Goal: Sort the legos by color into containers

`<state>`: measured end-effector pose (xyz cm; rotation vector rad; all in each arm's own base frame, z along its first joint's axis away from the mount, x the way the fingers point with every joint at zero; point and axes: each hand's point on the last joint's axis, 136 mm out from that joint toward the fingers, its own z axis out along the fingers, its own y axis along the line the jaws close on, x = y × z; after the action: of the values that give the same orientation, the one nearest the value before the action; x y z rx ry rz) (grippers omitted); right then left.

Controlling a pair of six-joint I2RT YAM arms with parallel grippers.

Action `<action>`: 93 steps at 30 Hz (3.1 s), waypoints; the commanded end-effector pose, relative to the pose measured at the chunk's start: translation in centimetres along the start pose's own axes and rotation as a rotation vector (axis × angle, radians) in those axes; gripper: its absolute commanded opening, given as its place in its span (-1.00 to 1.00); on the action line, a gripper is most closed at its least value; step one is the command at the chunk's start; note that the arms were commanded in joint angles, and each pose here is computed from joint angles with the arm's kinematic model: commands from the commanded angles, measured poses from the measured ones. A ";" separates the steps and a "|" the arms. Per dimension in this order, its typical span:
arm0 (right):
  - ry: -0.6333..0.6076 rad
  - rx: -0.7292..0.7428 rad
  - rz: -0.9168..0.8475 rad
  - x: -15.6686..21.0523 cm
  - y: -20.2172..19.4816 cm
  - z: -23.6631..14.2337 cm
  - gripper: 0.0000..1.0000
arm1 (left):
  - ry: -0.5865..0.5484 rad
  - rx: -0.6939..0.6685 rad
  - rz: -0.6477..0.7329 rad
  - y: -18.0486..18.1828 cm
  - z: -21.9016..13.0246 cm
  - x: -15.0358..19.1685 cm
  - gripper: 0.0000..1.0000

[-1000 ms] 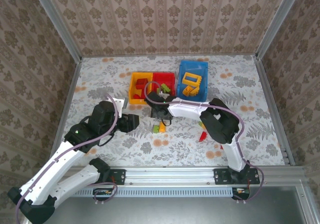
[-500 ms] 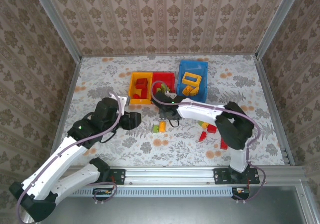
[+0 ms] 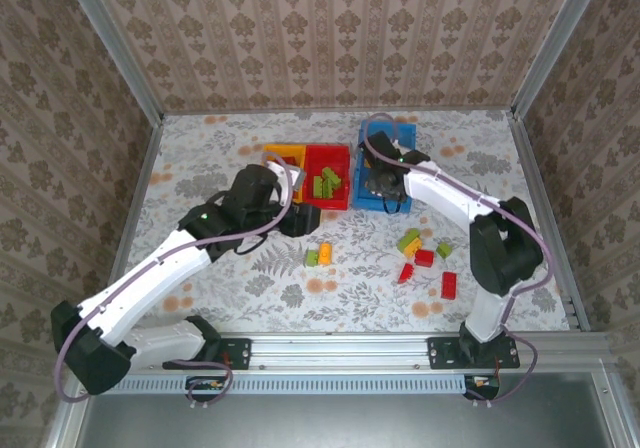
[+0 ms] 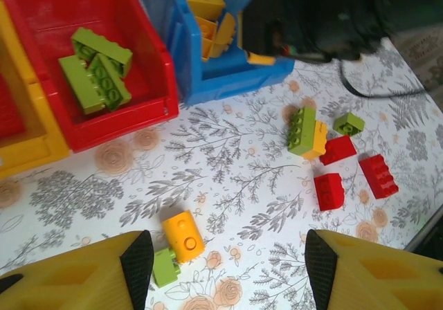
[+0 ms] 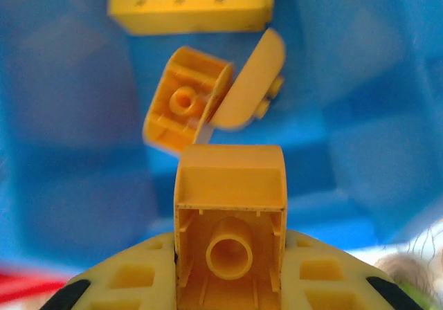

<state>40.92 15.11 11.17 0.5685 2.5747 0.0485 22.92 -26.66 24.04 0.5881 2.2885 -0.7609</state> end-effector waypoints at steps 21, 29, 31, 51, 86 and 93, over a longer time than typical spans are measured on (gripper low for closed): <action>-0.031 0.005 0.069 -3.0 0.3 -3.4 0.13 | 0.181 0.174 0.251 -6.4 6.5 1.7 0.25; -0.141 0.022 0.043 -3.2 -6.0 -9.8 0.17 | 0.347 0.298 0.404 -12.2 11.3 5.9 0.30; -0.151 0.051 0.061 -2.7 -9.0 -11.0 0.21 | 0.400 0.308 0.435 -13.7 12.6 7.3 0.30; -0.220 0.092 0.207 2.1 -21.4 -19.3 0.45 | 0.686 -0.009 0.315 -14.1 23.6 14.8 0.24; -0.125 -0.729 -0.469 7.4 7.5 -18.6 0.40 | 0.333 -0.570 -0.201 16.2 7.4 -1.0 -0.50; -0.071 -0.775 -0.499 8.3 10.6 -17.7 0.41 | 0.375 -0.677 -0.225 21.4 10.1 -2.3 -0.47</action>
<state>29.30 27.87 21.72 -0.3105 2.3769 0.7089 40.43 -18.86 11.66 0.1399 2.7654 -0.0033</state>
